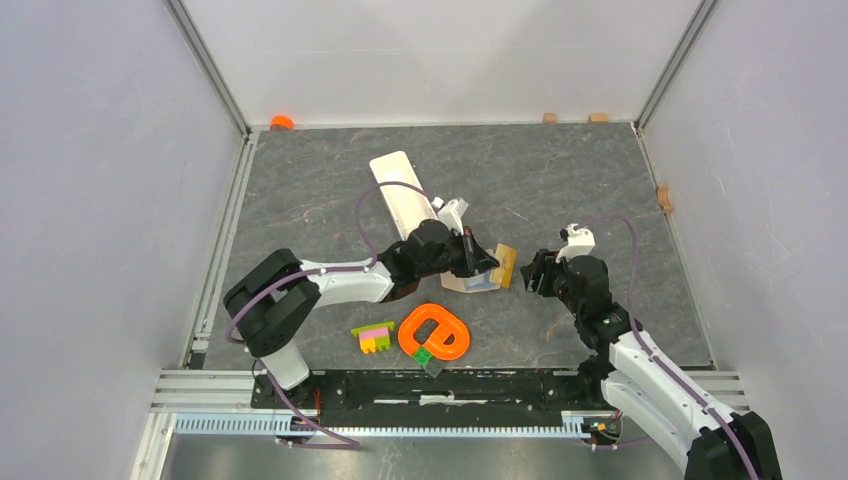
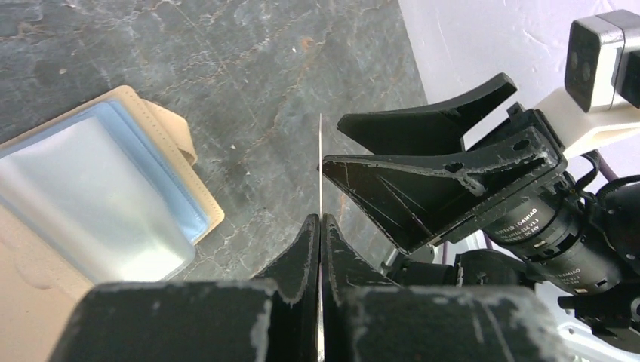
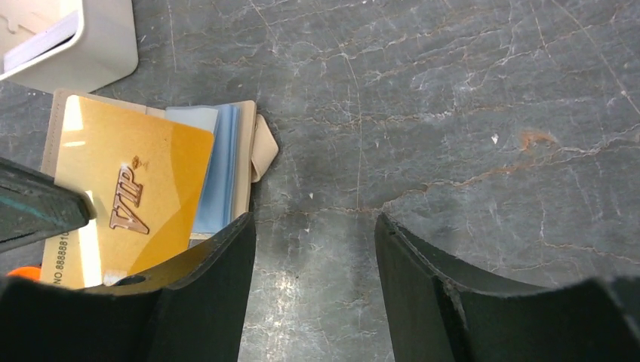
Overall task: Put the credit cards into the card holder
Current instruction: Pick up the credit card from the storage box.
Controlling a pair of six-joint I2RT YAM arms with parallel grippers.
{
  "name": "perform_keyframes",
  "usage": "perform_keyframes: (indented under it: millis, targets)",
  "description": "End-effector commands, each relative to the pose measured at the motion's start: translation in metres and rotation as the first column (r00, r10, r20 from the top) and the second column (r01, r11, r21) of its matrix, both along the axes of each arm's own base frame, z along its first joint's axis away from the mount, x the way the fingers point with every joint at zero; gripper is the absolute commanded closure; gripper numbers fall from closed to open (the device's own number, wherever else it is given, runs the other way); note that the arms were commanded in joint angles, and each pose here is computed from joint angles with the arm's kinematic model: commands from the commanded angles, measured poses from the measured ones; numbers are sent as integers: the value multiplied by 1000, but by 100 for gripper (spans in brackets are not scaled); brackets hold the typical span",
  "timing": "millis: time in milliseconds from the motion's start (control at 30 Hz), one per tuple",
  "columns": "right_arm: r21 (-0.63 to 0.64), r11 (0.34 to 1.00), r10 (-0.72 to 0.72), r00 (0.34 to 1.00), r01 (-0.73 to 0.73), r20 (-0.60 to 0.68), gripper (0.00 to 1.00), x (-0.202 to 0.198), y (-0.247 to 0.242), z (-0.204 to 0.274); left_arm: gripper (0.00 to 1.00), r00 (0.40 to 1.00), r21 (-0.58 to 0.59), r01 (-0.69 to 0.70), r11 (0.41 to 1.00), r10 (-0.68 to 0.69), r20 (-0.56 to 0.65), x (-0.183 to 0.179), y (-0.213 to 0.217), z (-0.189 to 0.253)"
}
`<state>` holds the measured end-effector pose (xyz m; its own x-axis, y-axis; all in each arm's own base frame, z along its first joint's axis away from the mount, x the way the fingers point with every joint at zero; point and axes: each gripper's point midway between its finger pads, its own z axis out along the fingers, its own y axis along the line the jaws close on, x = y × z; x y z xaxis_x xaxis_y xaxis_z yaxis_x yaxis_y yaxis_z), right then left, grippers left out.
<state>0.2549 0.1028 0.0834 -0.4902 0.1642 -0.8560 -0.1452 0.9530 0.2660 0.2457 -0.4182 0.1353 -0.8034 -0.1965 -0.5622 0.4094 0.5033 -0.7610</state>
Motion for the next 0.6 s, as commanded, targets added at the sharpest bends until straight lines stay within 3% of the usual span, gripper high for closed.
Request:
perform_keyframes:
  millis: [0,233,400,567]
  targets:
    - [37,999,14,1000,-15,9,36,-1,5,-3,98,994,-62,-92,994,95,61,16,2,17]
    - [188,923,330,942,-334,58,40,-16,65,10,98,982,-10,-97,995,98,160,10,31,41]
    - [273,873,369,913,-405,174,29,-19,80,44,98,986,-43,-93,995,98,139,0,53,49]
    - [359,804,409,879,-475,246,28,-31,93,68,98,985,-79,-95,992,105,134,-10,66,55]
